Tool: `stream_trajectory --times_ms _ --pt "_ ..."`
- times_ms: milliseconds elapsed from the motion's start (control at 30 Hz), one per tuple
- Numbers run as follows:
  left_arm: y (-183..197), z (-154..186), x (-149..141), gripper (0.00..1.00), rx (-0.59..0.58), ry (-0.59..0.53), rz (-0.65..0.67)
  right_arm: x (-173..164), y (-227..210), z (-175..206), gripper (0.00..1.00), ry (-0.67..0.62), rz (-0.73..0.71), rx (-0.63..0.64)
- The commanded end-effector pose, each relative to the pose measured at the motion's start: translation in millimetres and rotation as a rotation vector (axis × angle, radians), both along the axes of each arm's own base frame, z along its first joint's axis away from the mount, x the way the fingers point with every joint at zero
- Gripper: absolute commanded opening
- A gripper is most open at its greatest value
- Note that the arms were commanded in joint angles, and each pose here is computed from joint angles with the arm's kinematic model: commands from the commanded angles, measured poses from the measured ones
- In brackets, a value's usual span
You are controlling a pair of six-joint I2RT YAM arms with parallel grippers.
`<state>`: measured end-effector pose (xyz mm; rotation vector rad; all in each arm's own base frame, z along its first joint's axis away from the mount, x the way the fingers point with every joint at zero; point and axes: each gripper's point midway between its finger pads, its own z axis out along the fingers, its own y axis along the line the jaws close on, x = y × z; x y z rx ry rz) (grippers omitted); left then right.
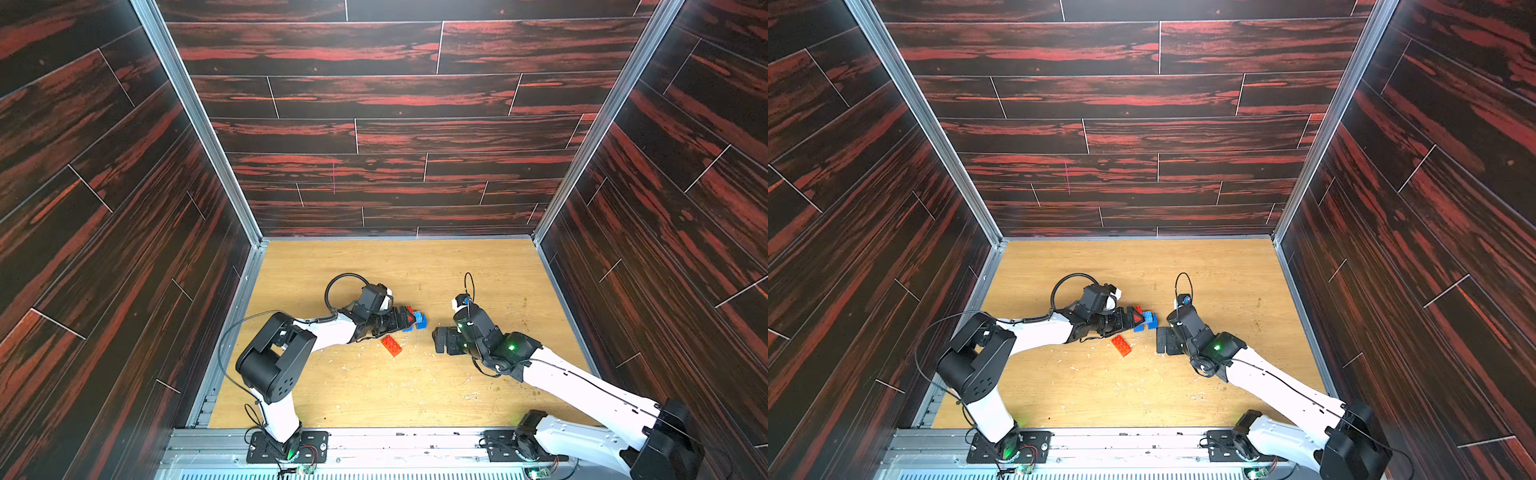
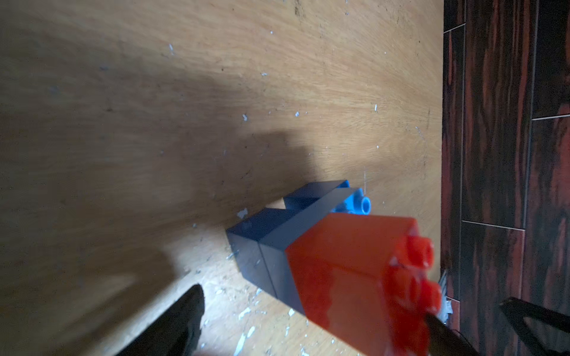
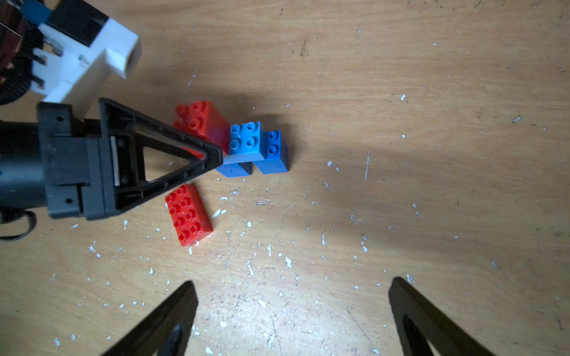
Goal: Assemble a giraffe with lego
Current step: Adjust the lego brick at the center of the board.
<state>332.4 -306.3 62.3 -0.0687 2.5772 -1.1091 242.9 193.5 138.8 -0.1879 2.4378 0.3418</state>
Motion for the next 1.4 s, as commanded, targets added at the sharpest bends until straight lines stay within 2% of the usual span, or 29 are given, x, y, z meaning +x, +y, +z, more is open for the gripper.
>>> stream_trajectory --times_ms 0,133,200,733,1000,1167,1267,1367 --pt "-0.1 1.1 -2.8 0.93 -0.013 0.002 -0.006 -1.9 -5.7 -2.2 0.99 0.004 -0.012 -0.015" --pt "8.5 -4.1 -9.1 0.92 0.037 0.004 -0.016 -0.2 -5.1 -3.6 0.99 0.004 -0.012 -0.024" --pt "11.2 3.5 -11.8 0.92 0.039 -0.012 -0.021 0.9 -3.2 -3.6 0.99 0.006 -0.009 -0.026" --pt "28.4 -2.7 -40.1 0.89 0.078 0.032 -0.044 7.3 2.6 -3.5 0.98 0.018 -0.011 -0.04" --pt "40.3 7.7 -56.5 0.89 0.089 0.035 -0.045 5.2 7.7 -19.1 0.98 0.115 -0.046 -0.055" --pt "70.0 25.3 -52.1 0.93 0.198 0.01 0.023 0.9 30.4 -28.0 0.97 0.144 -0.027 -0.043" --pt "100.5 37.8 -45.5 1.0 0.281 0.0 0.102 -4.6 52.7 -34.2 0.97 0.162 0.0 -0.042" --pt "130.1 46.3 -43.0 1.0 0.361 0.012 0.145 -8.9 75.3 -42.3 0.98 0.185 0.008 -0.043"
